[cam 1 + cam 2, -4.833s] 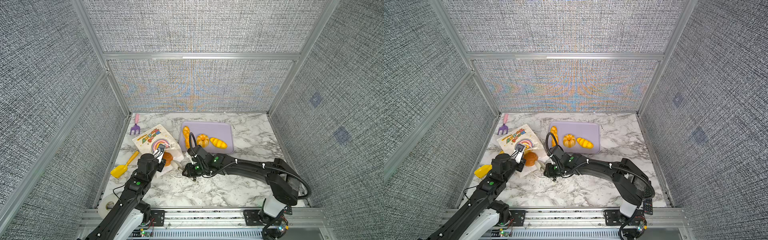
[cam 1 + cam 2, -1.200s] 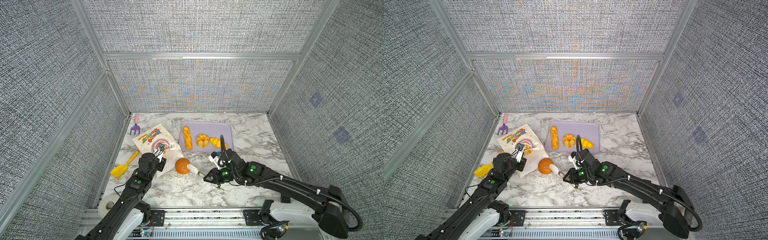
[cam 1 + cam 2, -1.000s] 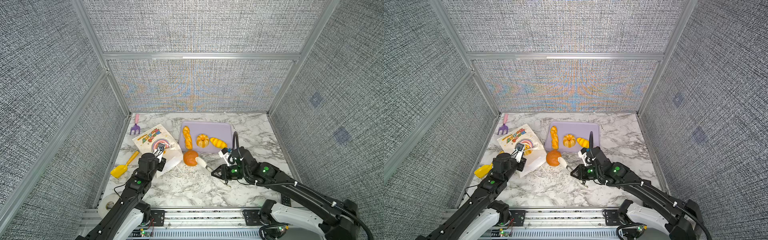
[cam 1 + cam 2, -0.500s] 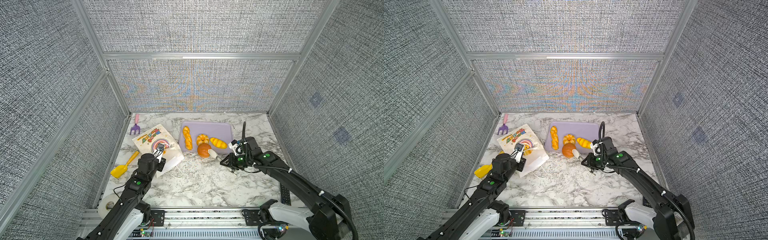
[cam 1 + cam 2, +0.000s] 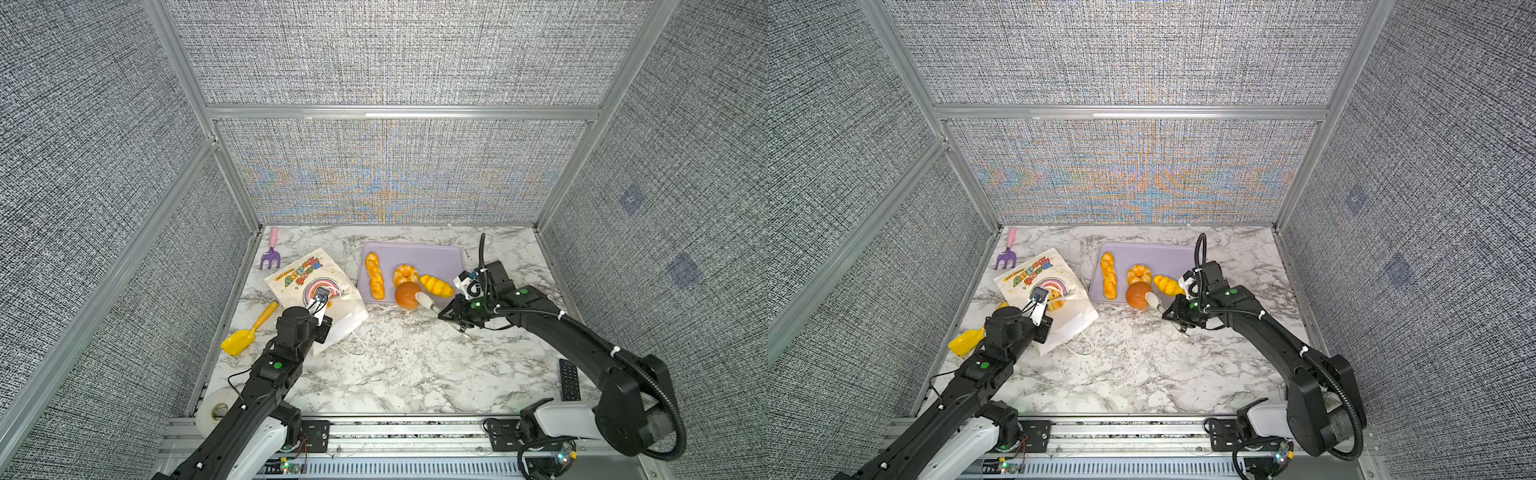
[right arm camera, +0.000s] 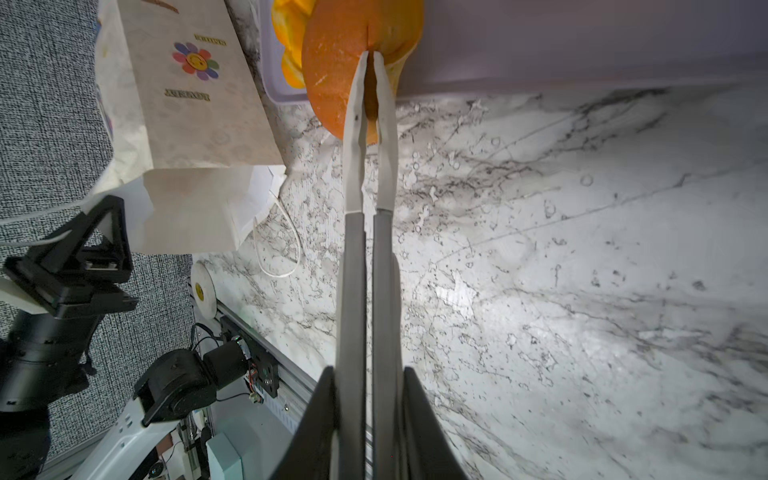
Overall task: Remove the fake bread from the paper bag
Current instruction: 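Carry the orange bun onto the lavender tray and set it down, then swing the open right tongs from the tray back into the paper bag, then pinch the ring-shaped yellow bread inside the bag and pull it out, then carry the ring bread to the far end of the tray and release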
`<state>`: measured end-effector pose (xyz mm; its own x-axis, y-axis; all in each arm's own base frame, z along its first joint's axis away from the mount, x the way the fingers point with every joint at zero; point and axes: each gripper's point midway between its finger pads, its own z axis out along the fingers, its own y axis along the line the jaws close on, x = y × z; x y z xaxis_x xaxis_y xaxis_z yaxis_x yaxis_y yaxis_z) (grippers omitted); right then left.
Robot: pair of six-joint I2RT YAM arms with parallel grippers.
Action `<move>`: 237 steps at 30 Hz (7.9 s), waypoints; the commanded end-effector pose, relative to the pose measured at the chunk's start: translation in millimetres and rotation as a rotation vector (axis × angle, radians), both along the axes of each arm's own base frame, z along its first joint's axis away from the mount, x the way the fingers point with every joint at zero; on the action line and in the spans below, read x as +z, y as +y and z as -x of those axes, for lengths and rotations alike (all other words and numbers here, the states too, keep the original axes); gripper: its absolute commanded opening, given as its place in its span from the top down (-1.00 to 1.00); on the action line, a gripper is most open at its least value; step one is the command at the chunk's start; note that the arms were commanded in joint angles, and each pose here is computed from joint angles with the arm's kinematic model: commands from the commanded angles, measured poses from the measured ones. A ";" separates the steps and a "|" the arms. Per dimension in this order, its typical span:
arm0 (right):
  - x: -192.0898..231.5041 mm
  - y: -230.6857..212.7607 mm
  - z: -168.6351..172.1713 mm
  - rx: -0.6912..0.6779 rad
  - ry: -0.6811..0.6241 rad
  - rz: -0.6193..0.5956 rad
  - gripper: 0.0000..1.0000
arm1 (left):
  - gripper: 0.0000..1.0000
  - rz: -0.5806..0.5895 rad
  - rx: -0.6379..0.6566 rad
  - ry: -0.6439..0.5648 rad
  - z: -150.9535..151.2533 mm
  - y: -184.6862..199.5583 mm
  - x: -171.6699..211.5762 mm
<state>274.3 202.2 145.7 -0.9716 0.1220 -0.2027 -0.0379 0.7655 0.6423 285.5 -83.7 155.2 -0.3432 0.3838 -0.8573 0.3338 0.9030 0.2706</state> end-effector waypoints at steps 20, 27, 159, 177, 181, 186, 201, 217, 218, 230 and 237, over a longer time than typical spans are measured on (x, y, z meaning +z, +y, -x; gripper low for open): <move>-15.2 -7.0 -29.5 0.000 -0.013 0.020 1.00 | 1.00 -0.002 -0.017 -0.019 -1.1 -2.3 3.9; -12.4 -9.8 -27.7 -0.004 -0.030 0.026 0.31 | 1.00 0.001 -0.027 -0.014 -0.6 -4.3 3.7; -2.5 190.6 115.6 0.220 -0.017 -0.029 1.00 | 1.00 -0.001 -0.041 -0.032 -8.5 -8.9 7.7; 42.6 111.0 171.5 0.292 -0.062 0.035 1.00 | 1.00 0.018 -0.032 -0.044 -5.6 -7.5 13.3; 71.5 95.6 170.7 0.270 -0.122 0.006 1.00 | 1.00 0.015 -0.029 -0.050 -5.3 -6.4 14.5; 112.0 102.0 162.4 0.271 -0.209 -0.060 1.00 | 1.00 0.016 -0.022 -0.052 -4.6 -4.9 15.8; 161.1 33.6 51.0 0.049 -0.336 -0.053 1.00 | 1.00 0.010 -0.038 -0.050 -2.9 -6.7 15.0; 83.6 -25.2 -93.6 -0.036 -0.165 0.063 1.00 | 1.00 0.018 -0.066 -0.041 -1.8 -11.6 13.4; 76.6 -28.6 -99.7 -0.037 -0.150 0.063 1.00 | 1.00 0.020 -0.069 -0.041 -1.8 -12.4 13.4; 10.9 -38.2 -139.6 -0.018 -0.017 0.054 1.00 | 1.00 0.017 -0.083 -0.028 -2.5 -15.1 10.7; -10.8 -44.7 -149.2 -0.028 0.010 0.098 1.00 | 1.00 0.010 -0.082 -0.021 -2.6 -14.4 8.4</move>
